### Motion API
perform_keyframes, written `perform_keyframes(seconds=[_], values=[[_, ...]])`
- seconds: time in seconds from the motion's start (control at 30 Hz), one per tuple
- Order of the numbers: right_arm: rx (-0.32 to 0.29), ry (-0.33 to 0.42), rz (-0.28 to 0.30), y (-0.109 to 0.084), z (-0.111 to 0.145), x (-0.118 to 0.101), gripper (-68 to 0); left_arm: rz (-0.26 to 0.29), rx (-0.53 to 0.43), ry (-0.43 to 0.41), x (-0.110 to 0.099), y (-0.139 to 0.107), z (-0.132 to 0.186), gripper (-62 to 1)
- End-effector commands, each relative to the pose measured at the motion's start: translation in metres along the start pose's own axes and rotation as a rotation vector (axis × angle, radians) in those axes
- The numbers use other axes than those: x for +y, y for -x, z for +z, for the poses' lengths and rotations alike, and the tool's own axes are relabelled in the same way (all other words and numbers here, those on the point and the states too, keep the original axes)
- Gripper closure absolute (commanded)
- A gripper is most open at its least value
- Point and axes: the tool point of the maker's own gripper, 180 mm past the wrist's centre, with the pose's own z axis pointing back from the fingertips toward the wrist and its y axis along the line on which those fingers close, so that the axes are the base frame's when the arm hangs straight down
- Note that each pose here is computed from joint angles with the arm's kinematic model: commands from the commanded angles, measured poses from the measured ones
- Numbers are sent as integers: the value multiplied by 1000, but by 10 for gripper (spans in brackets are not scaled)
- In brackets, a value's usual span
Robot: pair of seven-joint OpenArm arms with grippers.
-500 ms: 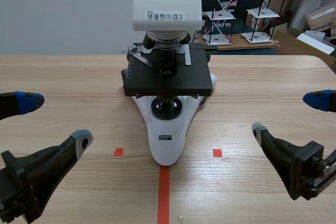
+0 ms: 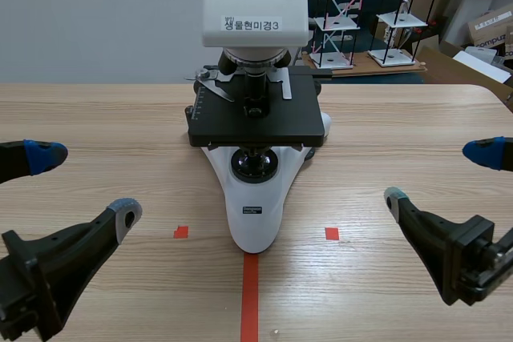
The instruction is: Point at the coarse focus knob
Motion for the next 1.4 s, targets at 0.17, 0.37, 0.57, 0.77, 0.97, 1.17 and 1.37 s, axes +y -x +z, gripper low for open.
perform_keyframes(seconds=[0.17,0.37,0.57,0.77,0.97,1.17,1.37], values=[[-33,3,2,-9,0,-1,-639,-2,-37,0,-1,-11,-1,-623],[-44,5,9,-12,0,-2,-427,-2,-36,0,-1,-11,-1,-623],[-51,12,101,-21,-4,-15,-211,-2,-36,0,-1,-11,-1,-623],[-103,22,228,-51,-14,-38,-48,-2,-37,0,-1,-11,-1,-623],[-178,41,369,-92,-28,-69,-9,-2,-37,0,-1,-11,-1,-623],[-194,102,449,-122,-49,-109,-9,-2,-37,0,-1,-11,-1,-623],[-198,68,463,-136,-77,-125,-9,-2,-37,0,-1,-11,-1,-623]])
